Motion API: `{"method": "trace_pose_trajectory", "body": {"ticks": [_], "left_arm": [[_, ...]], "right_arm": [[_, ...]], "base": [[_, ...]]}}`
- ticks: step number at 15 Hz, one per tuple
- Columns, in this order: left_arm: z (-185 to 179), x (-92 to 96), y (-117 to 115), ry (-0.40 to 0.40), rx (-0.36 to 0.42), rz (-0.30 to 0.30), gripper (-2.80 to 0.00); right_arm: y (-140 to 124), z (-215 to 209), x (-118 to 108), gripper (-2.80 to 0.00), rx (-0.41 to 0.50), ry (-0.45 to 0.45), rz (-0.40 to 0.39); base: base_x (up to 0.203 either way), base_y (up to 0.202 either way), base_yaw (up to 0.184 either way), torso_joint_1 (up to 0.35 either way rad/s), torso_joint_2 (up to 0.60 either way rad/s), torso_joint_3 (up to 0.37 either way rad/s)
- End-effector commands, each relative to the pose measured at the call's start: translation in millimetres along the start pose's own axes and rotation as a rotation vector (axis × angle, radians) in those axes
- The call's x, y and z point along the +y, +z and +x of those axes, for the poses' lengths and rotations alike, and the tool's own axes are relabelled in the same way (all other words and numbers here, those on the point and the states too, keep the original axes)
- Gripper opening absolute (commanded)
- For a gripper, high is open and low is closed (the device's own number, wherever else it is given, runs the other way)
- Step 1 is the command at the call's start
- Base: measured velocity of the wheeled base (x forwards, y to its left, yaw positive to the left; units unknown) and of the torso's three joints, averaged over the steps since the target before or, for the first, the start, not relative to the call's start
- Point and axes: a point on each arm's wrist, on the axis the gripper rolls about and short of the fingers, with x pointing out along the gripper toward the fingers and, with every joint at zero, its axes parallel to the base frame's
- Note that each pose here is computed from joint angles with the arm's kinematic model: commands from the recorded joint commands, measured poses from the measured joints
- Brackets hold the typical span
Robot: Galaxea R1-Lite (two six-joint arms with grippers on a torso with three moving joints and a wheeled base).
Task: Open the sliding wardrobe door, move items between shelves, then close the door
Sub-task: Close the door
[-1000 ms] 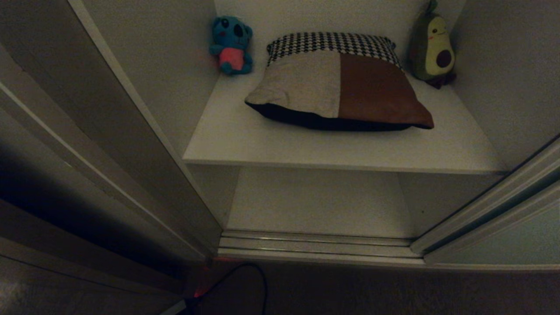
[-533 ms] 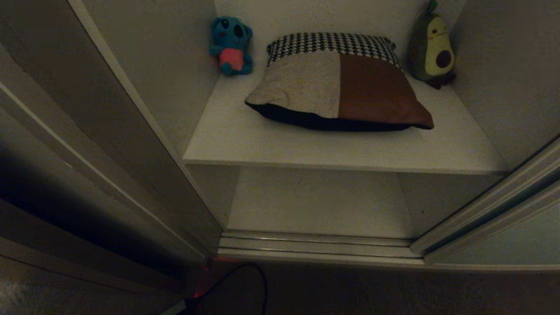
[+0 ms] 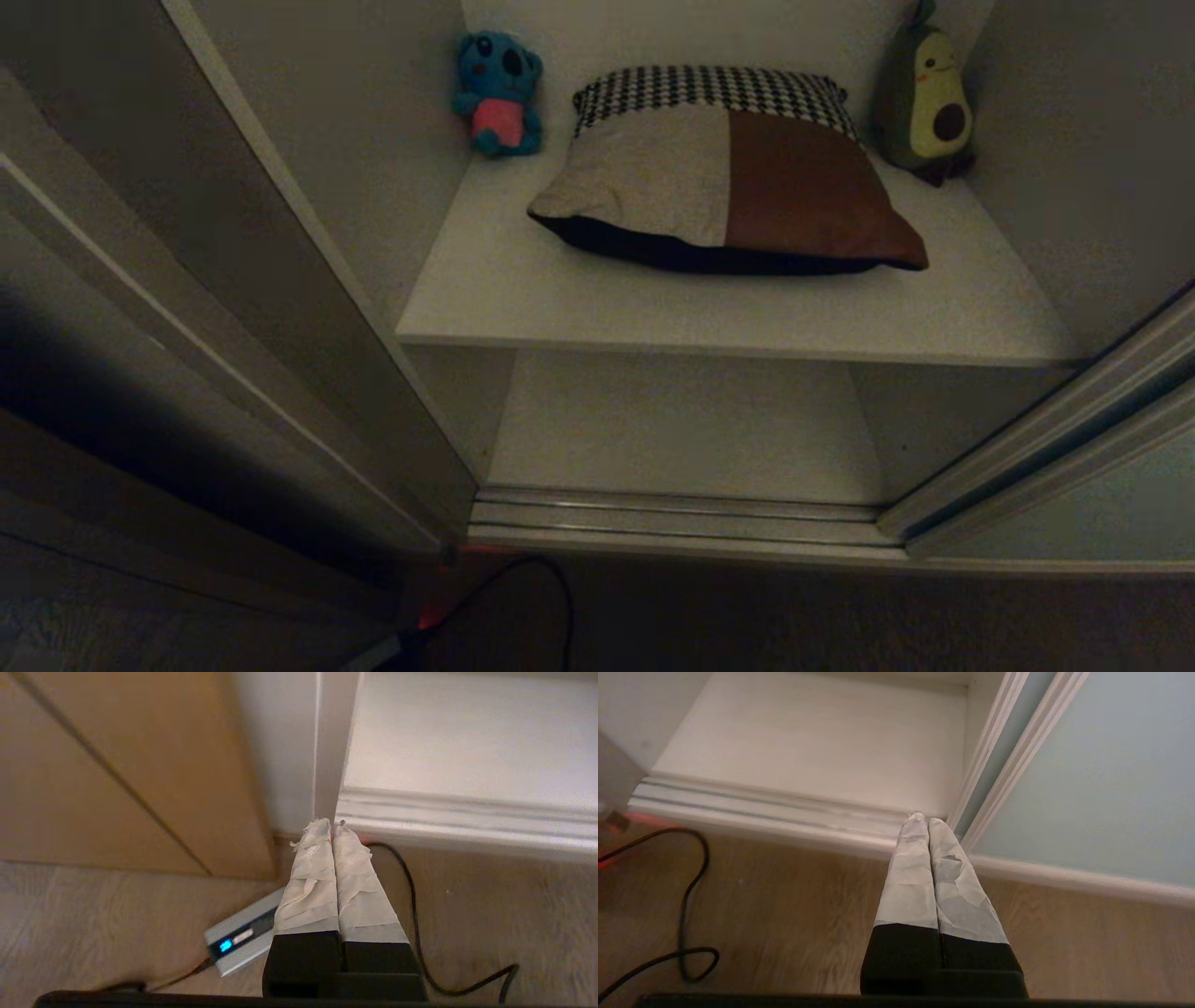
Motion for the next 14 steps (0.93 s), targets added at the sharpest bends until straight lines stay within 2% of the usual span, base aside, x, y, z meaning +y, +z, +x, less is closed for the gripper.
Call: {"method": "trace_pose_trajectory", "body": {"ticks": [1, 7, 14], "left_arm": [[0.3, 0.0, 0.2, 0.001, -0.003, -0.002, -2.80], [0.3, 0.0, 0.4, 0.001, -0.005, -0.002, -2.80], [0.3, 0.0, 0.4, 0.001, -0.005, 0.000, -2.80]], "right_arm": [[-0.9, 0.2, 0.1, -2.80, 0.003, 0.001, 0.000], [-0.9, 0.2, 0.1, -2.80, 0.003, 0.001, 0.000], [-0.9, 0.2, 0.1, -2.80, 0.003, 0.002, 0.000]], "base": [[-0.173, 0.115, -0.003, 0.007, 0.00, 0.003], [-0.188, 0.182, 0.000, 0.000, 0.00, 0.005], [-0.007, 0.014, 0.004, 0.000, 0.00, 0.000]]}}
